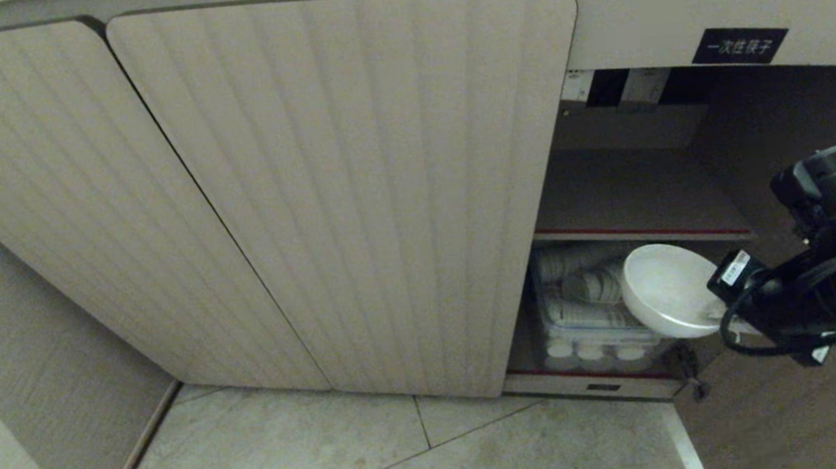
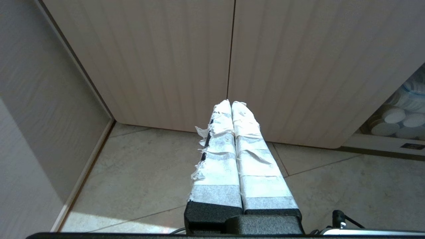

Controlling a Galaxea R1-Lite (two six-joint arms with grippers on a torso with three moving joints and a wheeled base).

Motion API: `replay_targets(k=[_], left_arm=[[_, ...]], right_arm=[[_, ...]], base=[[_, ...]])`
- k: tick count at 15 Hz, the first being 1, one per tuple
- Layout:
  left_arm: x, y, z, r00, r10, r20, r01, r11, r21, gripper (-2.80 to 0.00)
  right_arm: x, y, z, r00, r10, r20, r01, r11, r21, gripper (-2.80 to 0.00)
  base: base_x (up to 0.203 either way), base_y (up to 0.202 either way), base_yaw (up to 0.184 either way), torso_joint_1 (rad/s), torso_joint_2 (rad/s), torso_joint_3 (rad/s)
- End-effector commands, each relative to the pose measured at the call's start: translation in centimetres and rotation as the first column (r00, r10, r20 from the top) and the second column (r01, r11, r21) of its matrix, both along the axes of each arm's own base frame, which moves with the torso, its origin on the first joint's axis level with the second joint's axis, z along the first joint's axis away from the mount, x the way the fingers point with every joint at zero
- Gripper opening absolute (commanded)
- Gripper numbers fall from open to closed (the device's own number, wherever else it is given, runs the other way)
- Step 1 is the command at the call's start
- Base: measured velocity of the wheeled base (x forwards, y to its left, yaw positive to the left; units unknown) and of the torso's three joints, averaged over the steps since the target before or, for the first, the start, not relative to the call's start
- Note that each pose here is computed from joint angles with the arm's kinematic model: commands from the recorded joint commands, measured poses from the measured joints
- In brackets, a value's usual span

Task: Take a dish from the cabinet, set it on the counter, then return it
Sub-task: Put it back into the cabinet

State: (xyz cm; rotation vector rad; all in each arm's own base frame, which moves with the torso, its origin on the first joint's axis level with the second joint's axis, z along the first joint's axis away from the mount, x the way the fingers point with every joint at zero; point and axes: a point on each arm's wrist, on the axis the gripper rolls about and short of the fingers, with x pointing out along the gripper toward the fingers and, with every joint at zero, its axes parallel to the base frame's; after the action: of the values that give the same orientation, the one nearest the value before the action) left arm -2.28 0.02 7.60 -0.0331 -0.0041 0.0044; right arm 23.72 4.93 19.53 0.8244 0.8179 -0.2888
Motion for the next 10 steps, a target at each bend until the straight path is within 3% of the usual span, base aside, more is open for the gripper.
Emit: replay_targets(k=[1,10], left_arm=[[0.0,0.0,0.0,1.0,0.0,0.001,0.0,1.0,-0.001,-2.8],[0.0,0.0,0.0,1.0,0.0,0.001,0.0,1.0,-0.001,-2.8]], right_arm=[[0.6,0.1,0.4,1.0,-0.009,0.013,0.009,1.0,0.01,-2.8],[3.8,0.5,1.1,0.997,-0.071,0.043,0.071,0.997,-0.002,-2.8]], base=[[0.0,0.0,0.0,0.0,0.0,0.0],[0.0,0.0,0.0,0.0,0.0,0.0]])
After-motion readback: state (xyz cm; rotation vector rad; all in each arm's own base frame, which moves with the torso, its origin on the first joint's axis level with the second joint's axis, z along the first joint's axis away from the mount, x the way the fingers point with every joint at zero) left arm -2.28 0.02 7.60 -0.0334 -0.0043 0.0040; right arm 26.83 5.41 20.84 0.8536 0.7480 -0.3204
